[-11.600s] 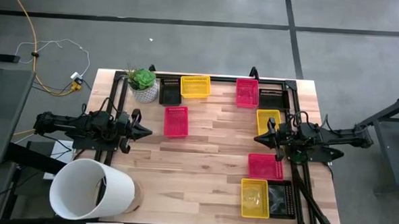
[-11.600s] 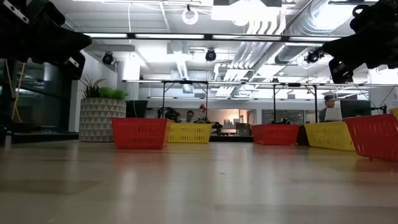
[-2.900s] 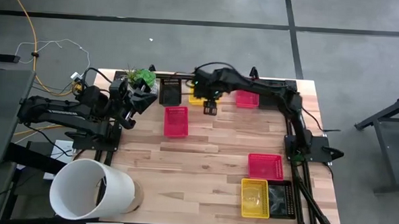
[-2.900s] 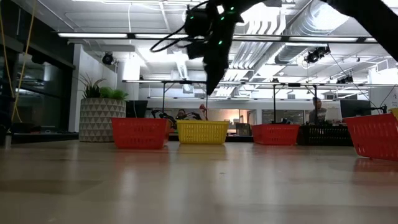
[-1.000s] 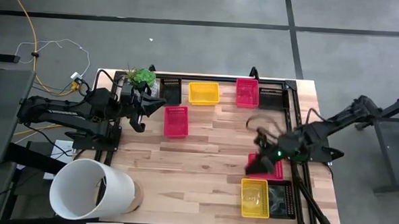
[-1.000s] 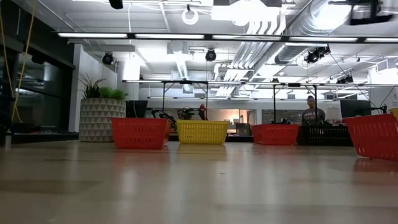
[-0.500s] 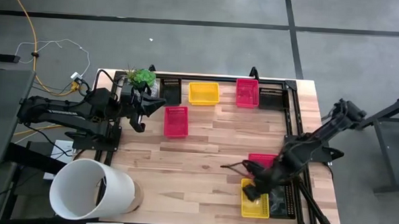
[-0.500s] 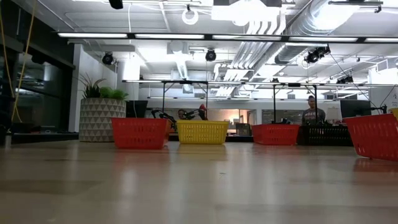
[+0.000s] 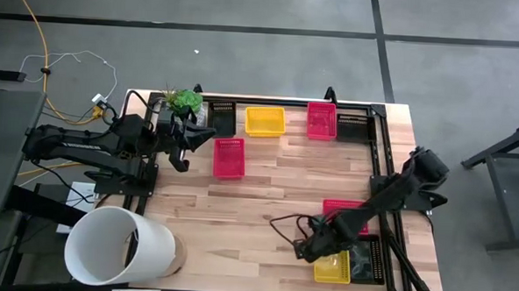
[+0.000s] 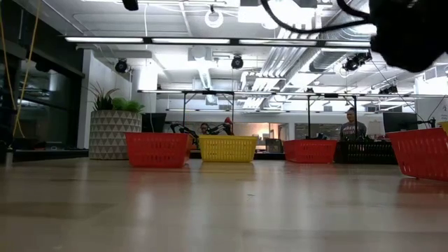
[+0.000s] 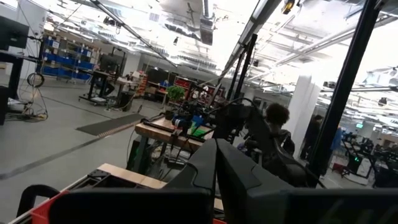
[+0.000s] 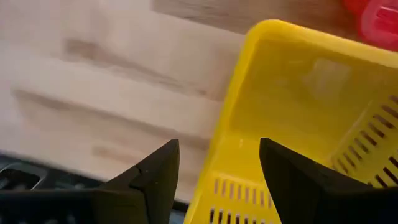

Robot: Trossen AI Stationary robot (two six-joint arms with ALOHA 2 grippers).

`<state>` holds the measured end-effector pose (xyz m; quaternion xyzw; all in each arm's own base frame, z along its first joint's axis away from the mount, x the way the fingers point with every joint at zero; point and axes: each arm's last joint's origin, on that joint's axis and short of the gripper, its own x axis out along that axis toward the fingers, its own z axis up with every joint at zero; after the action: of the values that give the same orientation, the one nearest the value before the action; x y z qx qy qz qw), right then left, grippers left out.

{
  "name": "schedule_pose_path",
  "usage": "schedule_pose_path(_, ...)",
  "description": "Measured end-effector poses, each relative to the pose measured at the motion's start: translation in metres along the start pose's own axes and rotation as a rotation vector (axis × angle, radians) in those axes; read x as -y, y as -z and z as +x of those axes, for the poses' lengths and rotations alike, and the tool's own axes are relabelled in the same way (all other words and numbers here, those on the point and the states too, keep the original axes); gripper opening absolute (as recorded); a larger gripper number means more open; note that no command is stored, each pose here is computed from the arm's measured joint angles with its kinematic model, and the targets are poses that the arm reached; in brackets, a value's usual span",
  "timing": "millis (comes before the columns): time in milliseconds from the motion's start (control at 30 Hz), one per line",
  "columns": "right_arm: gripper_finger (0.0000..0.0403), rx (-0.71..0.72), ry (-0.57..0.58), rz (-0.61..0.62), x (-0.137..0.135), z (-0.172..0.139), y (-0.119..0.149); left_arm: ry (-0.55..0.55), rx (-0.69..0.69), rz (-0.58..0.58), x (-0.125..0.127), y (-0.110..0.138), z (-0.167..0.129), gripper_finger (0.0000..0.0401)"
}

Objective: Stack baskets by color
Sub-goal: Stack the bottom yellow bin on the top yellow bin

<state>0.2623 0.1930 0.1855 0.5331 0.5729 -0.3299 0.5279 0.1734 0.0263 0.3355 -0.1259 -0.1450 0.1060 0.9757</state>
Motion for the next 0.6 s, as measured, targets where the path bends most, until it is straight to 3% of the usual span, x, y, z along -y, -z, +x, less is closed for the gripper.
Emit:
schedule_pose_path(233,0.0206,-0.001,0.016,0.014,-0.005,0.020,-0.001,-0.007,-0.028,0.004,-0.001,0.003,0.000,0.0001)
schedule_pose_path(333,0.0184,0.005,0.033,0.016,-0.003,0.021,-0.002,-0.011,-0.043,0.006,-0.001,0.004,0.000,0.0001)
schedule_pose_path(433,0.0135,-0.022,0.042,0.000,-0.004,0.021,-0.002,-0.013,-0.050,0.007,-0.001,0.005,0.000,0.0001)
schedule_pose_path(600,0.0019,-0.085,0.006,-0.089,-0.012,0.014,0.001,-0.013,-0.049,0.007,-0.001,0.005,0.000,0.0001)
